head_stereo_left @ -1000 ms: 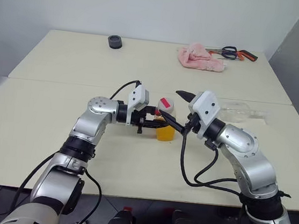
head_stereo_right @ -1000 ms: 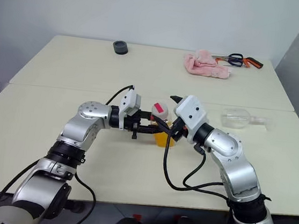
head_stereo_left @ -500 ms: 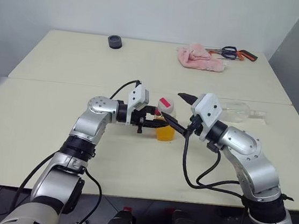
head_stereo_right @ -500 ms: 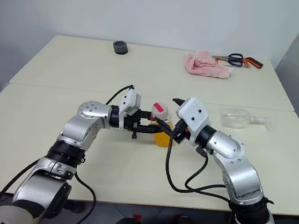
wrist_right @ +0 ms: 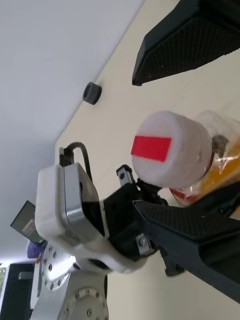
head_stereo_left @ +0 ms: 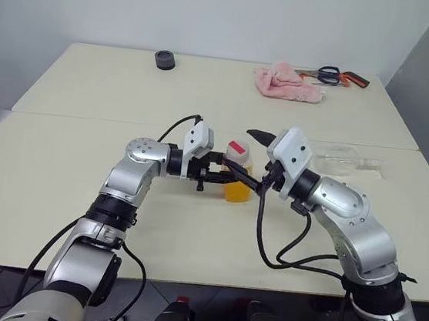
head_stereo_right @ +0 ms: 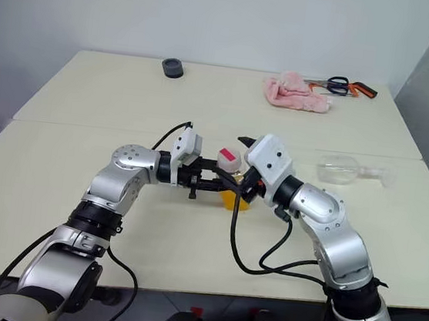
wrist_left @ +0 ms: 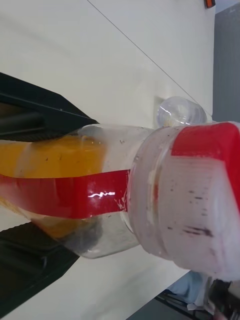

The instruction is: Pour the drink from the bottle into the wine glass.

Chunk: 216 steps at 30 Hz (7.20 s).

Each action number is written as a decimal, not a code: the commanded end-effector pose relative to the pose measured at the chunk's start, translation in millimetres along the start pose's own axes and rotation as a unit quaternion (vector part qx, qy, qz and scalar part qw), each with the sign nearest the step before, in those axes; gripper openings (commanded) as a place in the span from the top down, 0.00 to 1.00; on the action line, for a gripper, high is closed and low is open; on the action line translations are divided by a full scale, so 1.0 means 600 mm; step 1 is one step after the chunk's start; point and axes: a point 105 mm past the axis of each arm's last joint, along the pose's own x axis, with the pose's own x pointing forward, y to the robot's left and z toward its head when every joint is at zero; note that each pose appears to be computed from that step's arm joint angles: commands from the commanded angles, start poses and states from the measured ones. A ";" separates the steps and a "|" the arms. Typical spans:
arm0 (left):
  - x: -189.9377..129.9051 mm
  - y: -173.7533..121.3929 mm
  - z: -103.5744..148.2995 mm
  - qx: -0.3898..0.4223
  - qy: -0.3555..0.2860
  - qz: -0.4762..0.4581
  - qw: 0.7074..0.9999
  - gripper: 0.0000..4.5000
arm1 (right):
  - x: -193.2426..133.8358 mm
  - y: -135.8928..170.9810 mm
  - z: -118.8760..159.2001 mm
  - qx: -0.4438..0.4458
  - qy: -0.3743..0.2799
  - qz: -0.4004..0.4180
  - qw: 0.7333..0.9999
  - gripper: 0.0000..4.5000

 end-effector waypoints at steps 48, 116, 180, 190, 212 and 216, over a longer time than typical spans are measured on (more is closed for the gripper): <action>-0.004 0.005 0.015 0.020 -0.004 0.003 1.000 0.63 | 0.003 0.006 0.032 -0.012 -0.030 0.004 0.999 0.13; -0.011 0.003 0.021 0.022 -0.007 -0.006 1.000 0.63 | -0.050 0.010 0.032 0.082 -0.014 0.045 0.996 0.13; -0.019 0.002 0.022 0.028 -0.001 -0.004 1.000 0.64 | -0.082 -0.046 0.007 0.115 -0.017 -0.006 0.993 0.62; -0.016 0.003 0.026 0.029 -0.006 -0.006 1.000 0.64 | -0.183 -0.064 -0.126 0.133 0.117 -0.113 0.978 0.62; -0.016 0.006 0.031 0.026 -0.014 -0.003 1.000 0.64 | -0.253 -0.072 -0.278 0.131 0.194 -0.267 0.935 0.62; -0.017 0.007 0.032 0.026 -0.014 -0.002 1.000 0.64 | -0.267 -0.085 -0.289 0.155 0.196 -0.295 0.922 0.62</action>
